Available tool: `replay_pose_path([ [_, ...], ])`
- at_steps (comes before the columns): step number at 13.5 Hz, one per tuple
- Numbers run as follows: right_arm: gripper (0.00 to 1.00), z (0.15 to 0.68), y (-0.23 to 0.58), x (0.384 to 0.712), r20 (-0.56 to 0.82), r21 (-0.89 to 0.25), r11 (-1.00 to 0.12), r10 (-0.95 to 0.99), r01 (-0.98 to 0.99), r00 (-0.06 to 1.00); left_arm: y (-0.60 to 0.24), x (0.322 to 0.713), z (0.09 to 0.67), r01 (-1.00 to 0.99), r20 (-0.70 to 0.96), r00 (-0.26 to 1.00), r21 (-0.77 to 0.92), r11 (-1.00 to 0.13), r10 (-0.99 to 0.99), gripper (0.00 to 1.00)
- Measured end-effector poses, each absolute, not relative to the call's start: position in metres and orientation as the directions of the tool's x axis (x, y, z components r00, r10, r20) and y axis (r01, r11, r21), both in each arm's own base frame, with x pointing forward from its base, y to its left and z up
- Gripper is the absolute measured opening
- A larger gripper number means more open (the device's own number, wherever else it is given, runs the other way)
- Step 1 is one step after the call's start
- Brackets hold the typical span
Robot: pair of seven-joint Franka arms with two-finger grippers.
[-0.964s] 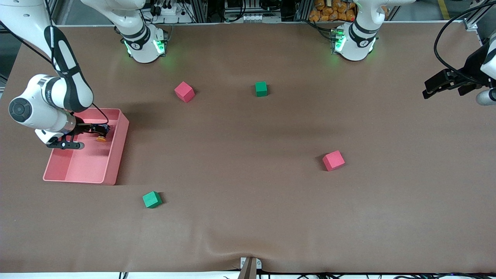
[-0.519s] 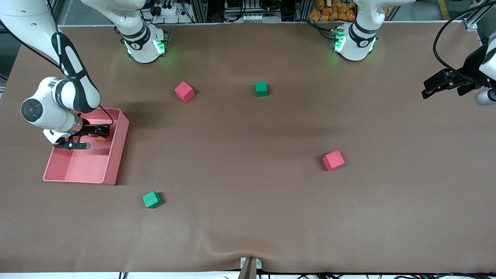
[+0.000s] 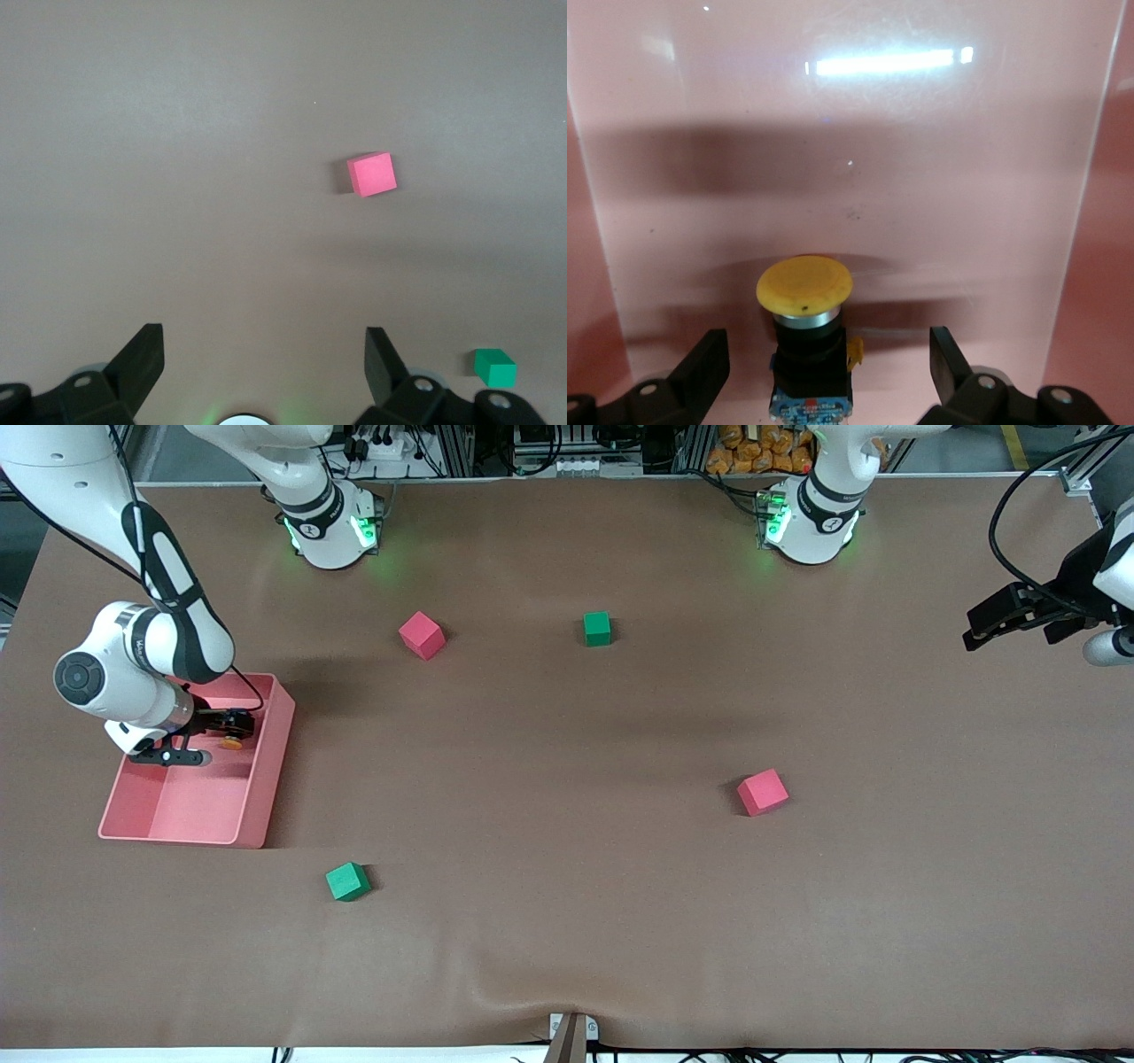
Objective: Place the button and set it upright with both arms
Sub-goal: 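Lower the right gripper and grasp the button's black body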
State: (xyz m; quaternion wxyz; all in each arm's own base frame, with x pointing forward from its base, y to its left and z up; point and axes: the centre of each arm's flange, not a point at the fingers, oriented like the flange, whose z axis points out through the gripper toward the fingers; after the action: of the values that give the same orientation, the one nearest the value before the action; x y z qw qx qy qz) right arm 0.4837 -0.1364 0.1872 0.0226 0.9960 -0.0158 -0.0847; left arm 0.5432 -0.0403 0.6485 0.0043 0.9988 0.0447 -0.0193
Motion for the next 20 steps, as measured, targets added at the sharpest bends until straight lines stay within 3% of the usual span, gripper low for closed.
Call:
replay_pose_path([
  [12, 1.0, 0.186, -0.132, 0.464, -0.19, 0.037, -0.999, -0.037, -0.031, 0.981, -0.041, 0.543, 0.648, 0.089, -0.04, 0.995, 0.007, -0.996, 0.088, 1.0],
  [15, 0.95, 0.185, -0.132, 0.462, -0.193, 0.036, -0.999, -0.037, -0.031, 0.981, -0.041, 0.543, 0.648, 0.089, -0.04, 0.995, 0.007, -0.996, 0.088, 1.0],
  [17, 0.78, 0.185, -0.132, 0.462, -0.193, 0.036, -0.999, -0.037, -0.031, 0.981, -0.041, 0.543, 0.648, 0.089, -0.04, 0.995, 0.007, -0.996, 0.088, 1.0],
  [20, 0.44, 0.185, -0.132, 0.462, -0.192, 0.036, -0.999, -0.037, -0.031, 0.981, -0.041, 0.543, 0.648, 0.089, -0.04, 0.995, 0.007, -0.996, 0.088, 1.0],
])
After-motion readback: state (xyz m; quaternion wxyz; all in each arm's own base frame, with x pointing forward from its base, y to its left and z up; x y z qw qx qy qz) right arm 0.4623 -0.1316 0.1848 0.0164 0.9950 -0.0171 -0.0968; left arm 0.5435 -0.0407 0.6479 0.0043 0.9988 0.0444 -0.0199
